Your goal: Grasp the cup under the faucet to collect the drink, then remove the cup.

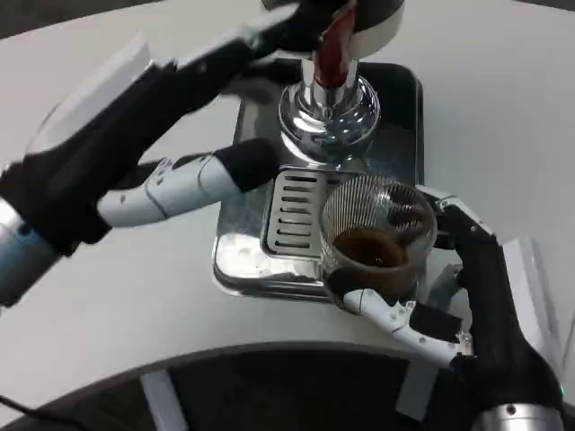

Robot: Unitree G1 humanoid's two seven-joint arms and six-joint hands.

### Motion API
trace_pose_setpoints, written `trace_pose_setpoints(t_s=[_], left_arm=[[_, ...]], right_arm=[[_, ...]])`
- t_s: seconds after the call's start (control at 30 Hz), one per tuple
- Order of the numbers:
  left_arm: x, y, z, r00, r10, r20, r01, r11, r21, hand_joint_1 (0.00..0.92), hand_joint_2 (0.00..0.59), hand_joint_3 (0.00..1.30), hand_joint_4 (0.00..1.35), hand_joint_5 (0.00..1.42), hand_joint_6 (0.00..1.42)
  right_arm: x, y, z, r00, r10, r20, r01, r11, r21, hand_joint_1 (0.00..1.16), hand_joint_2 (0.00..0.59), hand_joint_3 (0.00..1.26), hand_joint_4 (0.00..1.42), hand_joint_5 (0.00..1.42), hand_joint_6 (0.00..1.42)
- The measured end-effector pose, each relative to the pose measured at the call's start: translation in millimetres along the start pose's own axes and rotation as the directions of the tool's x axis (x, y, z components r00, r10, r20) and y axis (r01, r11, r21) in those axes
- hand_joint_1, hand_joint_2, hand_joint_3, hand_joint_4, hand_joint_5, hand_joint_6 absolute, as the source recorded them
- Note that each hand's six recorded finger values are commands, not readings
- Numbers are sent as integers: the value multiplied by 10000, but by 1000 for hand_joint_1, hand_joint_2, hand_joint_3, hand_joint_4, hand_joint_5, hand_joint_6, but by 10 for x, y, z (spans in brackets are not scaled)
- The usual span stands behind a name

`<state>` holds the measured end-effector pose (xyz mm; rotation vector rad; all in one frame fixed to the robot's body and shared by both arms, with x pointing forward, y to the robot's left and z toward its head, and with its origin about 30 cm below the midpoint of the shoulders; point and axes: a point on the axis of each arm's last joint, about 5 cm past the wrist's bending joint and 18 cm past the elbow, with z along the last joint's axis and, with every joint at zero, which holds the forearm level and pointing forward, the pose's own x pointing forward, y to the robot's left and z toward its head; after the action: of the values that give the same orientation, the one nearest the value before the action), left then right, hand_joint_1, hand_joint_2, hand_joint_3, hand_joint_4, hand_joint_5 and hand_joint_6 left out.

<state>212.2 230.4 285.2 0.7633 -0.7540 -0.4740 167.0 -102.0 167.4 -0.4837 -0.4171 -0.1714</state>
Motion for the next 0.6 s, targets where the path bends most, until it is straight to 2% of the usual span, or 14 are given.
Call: trace_pose_setpoints(t_s=[0.07,0.17,0.33,0.5,0.6], left_arm=[[-168,-71,-69,9959,-74,-902,48,9996,-285,0,97,147,138,204,295],[-301,-92,-50,9906,107,-1367,-116,9999,-54,0,97,147,137,202,291],[-451,-99,-35,9820,462,-1834,-446,9989,124,0,98,147,131,198,288],[-577,-106,-36,9712,645,-2295,-616,9979,200,0,98,147,127,192,286],[-625,-113,-23,9677,678,-2427,-618,9976,325,0,97,147,118,179,275]], right_arm=[[-27,-7,-4,10000,58,-54,-58,10000,-10,824,244,688,783,960,1169],[-46,-18,16,9998,211,12,-211,9998,45,824,244,691,784,961,1170],[-80,-21,54,9988,365,335,-366,9993,24,824,244,694,794,962,1184],[-129,-8,40,9982,579,168,-578,9983,-30,824,244,702,794,972,1185],[-133,-8,45,9979,619,179,-618,9981,-42,824,244,706,794,973,1185]])
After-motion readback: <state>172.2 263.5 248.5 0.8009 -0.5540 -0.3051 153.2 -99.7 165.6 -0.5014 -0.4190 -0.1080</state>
